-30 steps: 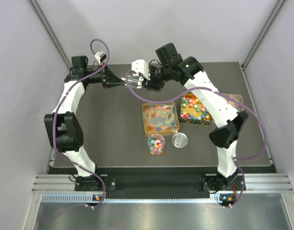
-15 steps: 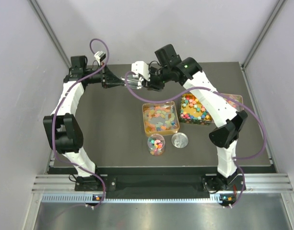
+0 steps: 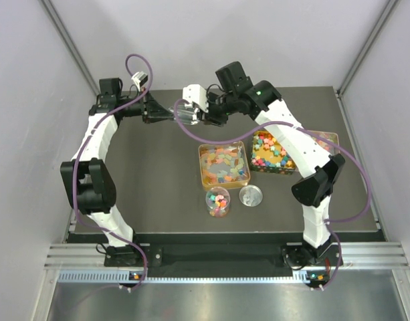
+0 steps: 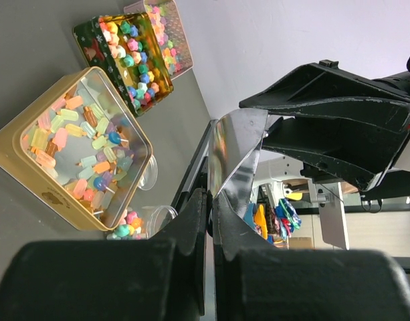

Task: Pack the candies
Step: Adjust the spatula, then scoop the fake candies from the storage box.

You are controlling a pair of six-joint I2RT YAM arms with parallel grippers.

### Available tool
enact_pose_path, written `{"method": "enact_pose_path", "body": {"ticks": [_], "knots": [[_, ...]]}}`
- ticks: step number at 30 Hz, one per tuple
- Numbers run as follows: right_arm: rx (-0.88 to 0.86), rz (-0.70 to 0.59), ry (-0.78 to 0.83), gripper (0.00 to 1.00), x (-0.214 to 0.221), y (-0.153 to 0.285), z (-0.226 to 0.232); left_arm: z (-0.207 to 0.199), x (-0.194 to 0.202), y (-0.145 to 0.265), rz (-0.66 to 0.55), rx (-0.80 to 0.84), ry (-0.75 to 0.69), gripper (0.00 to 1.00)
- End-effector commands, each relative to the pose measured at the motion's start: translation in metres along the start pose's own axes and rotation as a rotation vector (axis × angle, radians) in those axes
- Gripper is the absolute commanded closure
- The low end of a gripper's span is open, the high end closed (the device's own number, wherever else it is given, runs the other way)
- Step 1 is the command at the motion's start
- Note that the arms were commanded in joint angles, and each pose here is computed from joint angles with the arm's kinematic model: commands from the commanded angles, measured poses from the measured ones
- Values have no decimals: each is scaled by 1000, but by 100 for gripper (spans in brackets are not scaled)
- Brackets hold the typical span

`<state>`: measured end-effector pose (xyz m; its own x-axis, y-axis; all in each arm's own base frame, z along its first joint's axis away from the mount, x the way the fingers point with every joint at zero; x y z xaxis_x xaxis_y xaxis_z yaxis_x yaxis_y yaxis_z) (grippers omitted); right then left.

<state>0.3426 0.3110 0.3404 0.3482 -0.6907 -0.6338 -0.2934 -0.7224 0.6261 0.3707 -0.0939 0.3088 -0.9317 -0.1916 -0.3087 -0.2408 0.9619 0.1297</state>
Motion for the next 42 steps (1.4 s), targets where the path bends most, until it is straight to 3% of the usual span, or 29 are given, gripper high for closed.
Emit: {"method": "enact_pose_path", "body": {"ticks": [1, 3, 6, 7, 13, 15, 17, 21, 23, 24, 26, 27, 30, 42], "knots": [[60, -82, 53, 66, -27, 24, -4, -10, -3, -3, 16, 23, -57, 100], [60, -82, 56, 70, -28, 25, -4, -10, -4, -4, 19, 24, -54, 100], [52, -78, 57, 89, -26, 22, -3, -10, -6, -5, 19, 25, -57, 100], [51, -77, 55, 100, -26, 22, -3, -9, -7, -6, 20, 25, -59, 100], [50, -37, 69, 100, -19, 21, -3, -4, -10, -6, 15, 18, -51, 98], [59, -4, 81, 100, -12, 22, -5, -6, -12, -5, 10, 20, -62, 74], [64, 46, 80, 100, 4, 28, -9, -9, -15, -2, 4, 30, -82, 56], [9, 192, 186, 100, 46, 34, -7, -6, -30, 16, -63, -8, -92, 39], [-5, 282, 244, 100, 63, 37, -3, 1, -31, 24, -85, -59, -56, 39], [-64, 335, 317, 100, 79, 33, 8, 1, -41, 32, -125, -131, -173, 39], [-60, 439, 413, 100, 97, 32, 9, 9, -32, 35, -103, -257, -166, 39], [-122, 492, 500, 100, 115, 27, 20, 12, -37, 39, -99, -345, -285, 41], [-115, 599, 685, 100, 139, 17, 16, 20, -35, 43, -103, -426, -285, 43], [-164, 754, 859, 100, 169, -26, -9, 30, -20, 42, -77, -430, -274, 46]]}}
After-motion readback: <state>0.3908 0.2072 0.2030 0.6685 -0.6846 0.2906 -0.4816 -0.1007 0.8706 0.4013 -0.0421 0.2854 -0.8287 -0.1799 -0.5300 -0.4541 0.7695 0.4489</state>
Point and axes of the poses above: each gripper's point midway between its finger pads, its own y axis back along the fingers, its own z axis along the line the jaws close on, x = y × z, the point moved 6 cm from there along y, back along the fingers, and after that the axes turned 5 degrees about y, right-handed, at the moved point
